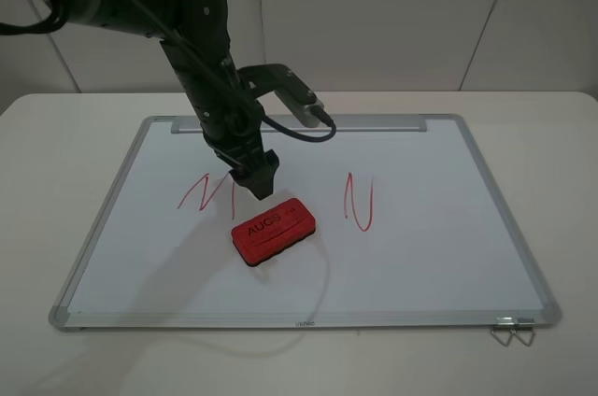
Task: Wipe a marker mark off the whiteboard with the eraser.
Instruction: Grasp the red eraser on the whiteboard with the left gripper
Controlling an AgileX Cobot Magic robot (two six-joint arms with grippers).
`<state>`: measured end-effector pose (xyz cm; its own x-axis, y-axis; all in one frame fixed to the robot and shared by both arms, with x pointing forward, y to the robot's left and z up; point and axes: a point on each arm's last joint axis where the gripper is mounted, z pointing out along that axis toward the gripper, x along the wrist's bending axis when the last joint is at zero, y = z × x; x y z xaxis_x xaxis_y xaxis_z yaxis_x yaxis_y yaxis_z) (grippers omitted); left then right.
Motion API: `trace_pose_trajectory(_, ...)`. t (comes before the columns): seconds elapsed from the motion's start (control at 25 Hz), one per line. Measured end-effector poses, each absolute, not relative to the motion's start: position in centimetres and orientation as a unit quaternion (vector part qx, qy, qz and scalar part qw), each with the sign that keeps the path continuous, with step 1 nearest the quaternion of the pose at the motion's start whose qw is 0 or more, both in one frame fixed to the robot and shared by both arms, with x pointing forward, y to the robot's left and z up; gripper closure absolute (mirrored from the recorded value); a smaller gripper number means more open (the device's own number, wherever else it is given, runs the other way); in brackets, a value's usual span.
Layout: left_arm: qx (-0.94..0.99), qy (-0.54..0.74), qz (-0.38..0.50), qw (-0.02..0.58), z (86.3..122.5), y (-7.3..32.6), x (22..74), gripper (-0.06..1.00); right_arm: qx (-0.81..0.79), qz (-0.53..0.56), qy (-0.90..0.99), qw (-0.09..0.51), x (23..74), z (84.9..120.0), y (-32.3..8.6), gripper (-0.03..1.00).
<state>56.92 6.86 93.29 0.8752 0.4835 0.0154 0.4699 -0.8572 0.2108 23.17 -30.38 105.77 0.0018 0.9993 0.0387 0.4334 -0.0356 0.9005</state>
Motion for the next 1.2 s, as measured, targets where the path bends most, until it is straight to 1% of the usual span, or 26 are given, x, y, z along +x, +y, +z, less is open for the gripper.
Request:
trace_pose_trajectory(0.28, 0.974, 0.209, 0.02, 0.089, 92.9, 4.6, 55.1, 0.17, 0.606, 0.388, 0.591, 0.365, 23.2, 105.8, -30.4, 0.24)
trace_pose_trajectory(0.44, 0.972, 0.214, 0.015, 0.091, 92.9, 3.3, 53.9, 0.17, 0.606, 0.388, 0.591, 0.365, 23.2, 105.8, -30.4, 0.24)
trace_pose_trajectory(0.64, 0.965, 0.247, 0.016, 0.085, 92.7, 3.1, 53.8, 0.17, 0.606, 0.388, 0.591, 0.365, 23.2, 105.8, -30.4, 0.24)
trace_pose_trajectory(0.84, 0.964, 0.258, 0.01, 0.07, 91.4, 2.6, 53.5, 0.17, 0.606, 0.388, 0.591, 0.365, 23.2, 105.8, -30.4, 0.24)
trace_pose_trajectory(1.04, 0.961, 0.265, 0.015, 0.079, 91.4, 2.1, 53.3, 0.17, 0.606, 0.388, 0.591, 0.365, 23.2, 105.8, -30.4, 0.24)
trace_pose_trajectory(1.2, 0.959, 0.272, 0.012, 0.074, 90.6, 2.5, 52.9, 0.17, 0.606, 0.388, 0.591, 0.365, 23.2, 105.8, -30.4, 0.24)
